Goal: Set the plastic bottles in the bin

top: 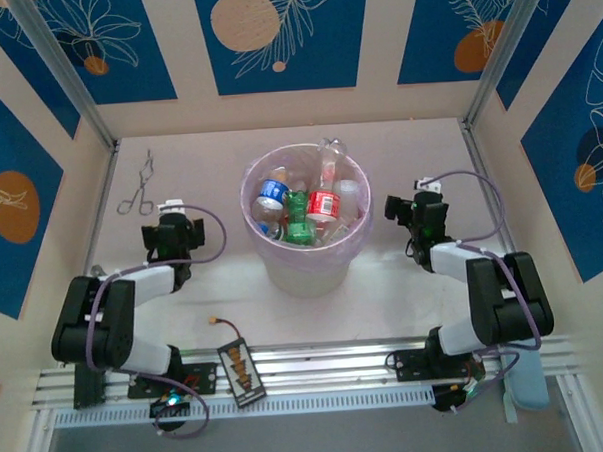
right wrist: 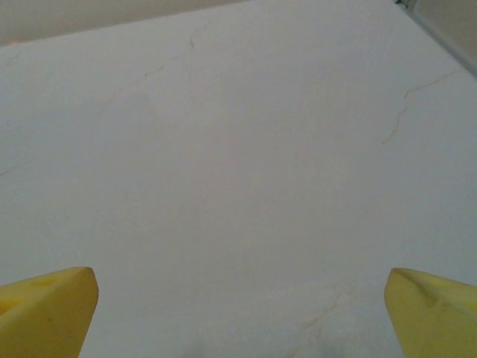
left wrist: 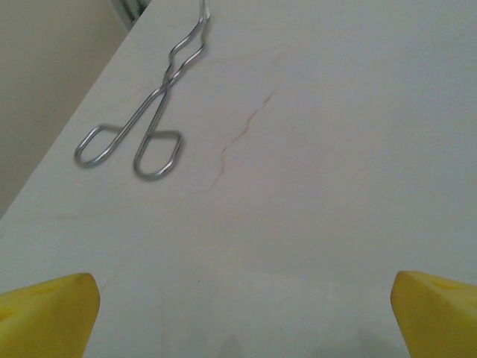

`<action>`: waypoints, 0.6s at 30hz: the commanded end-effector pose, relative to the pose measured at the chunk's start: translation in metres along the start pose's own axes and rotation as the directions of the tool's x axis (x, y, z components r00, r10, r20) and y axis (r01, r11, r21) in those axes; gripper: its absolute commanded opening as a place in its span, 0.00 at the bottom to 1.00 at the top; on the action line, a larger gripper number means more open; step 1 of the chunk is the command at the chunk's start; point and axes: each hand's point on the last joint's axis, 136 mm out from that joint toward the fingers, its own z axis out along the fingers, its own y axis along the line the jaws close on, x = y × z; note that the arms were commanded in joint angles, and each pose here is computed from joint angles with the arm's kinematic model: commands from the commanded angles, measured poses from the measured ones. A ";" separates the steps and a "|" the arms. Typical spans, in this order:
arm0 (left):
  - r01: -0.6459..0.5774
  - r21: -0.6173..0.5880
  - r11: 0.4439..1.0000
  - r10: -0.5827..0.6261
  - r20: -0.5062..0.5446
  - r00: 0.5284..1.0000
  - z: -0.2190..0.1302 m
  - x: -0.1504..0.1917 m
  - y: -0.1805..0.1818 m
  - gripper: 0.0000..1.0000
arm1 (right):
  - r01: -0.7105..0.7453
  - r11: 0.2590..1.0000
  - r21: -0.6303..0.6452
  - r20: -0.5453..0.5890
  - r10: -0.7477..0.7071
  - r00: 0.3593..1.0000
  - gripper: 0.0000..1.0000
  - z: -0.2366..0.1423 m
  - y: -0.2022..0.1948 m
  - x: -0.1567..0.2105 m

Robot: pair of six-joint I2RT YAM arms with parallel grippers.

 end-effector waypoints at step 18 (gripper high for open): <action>0.005 0.185 0.983 -0.038 0.178 0.983 0.001 -0.010 -0.026 1.00 | 0.026 0.992 -0.127 0.089 -0.015 0.996 0.99 0.002 0.008 0.002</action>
